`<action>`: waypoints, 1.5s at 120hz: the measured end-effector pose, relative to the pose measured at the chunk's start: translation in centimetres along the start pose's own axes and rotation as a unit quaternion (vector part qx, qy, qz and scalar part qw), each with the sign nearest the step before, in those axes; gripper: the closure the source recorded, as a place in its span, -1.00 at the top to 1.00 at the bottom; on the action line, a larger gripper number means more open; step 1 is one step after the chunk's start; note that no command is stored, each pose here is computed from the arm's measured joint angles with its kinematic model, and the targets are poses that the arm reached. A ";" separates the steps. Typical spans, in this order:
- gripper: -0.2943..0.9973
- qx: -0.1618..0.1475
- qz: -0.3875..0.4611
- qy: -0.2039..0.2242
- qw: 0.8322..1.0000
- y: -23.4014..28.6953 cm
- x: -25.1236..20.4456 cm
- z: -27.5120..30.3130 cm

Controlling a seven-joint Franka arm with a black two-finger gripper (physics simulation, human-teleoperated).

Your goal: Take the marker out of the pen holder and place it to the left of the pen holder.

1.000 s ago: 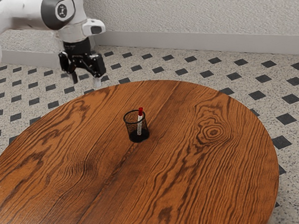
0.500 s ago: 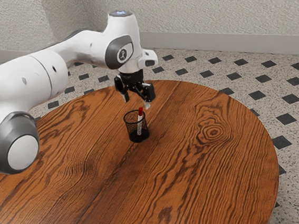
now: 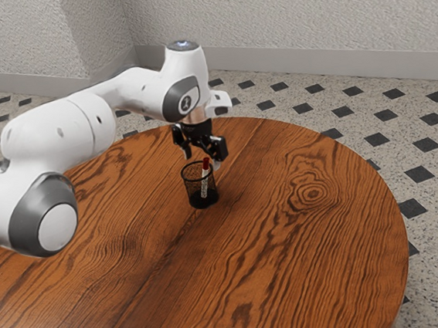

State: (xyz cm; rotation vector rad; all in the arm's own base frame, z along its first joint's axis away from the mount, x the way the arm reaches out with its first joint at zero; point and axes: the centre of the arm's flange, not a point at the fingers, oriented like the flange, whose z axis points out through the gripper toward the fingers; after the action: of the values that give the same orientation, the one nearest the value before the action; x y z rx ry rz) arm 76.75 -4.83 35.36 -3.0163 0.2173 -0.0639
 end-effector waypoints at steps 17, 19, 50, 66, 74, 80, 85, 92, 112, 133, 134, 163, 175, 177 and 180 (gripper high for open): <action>0.49 0.000 0.002 0.002 1.000 0.3 0.1 0.3; 0.47 0.000 0.002 0.002 1.000 0.3 0.1 0.3; -0.01 0.001 0.003 0.007 1.000 0.3 0.3 0.6; -0.14 0.002 0.006 0.009 1.000 0.5 0.3 0.4; -0.17 0.002 0.006 0.008 1.000 0.6 0.3 0.3; -0.19 0.003 0.007 0.008 1.000 0.5 0.3 0.3; -0.22 0.004 0.007 0.007 1.000 0.5 0.3 0.3; -0.27 0.005 0.008 0.007 1.000 0.5 0.2 0.3; -0.49 0.007 0.009 0.007 1.000 0.4 0.2 0.0; -0.60 0.013 0.009 0.012 1.000 0.2 0.2 -0.7; -0.60 0.013 0.009 0.013 1.000 0.2 0.2 -0.8; -0.65 0.021 -0.005 0.050 0.998 -1.5 -0.2 -6.9; -0.67 0.023 -0.011 0.086 0.996 -2.4 -1.0 -12.6; -0.67 0.023 -0.012 0.091 0.996 -2.6 -1.3 -13.5; -0.67 0.024 -0.014 0.097 0.995 -2.9 -1.9 -14.8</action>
State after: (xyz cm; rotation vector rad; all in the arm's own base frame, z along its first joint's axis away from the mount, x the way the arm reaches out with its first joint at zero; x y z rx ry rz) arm 74.57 -3.39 50.36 -2.9652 0.1884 -0.3590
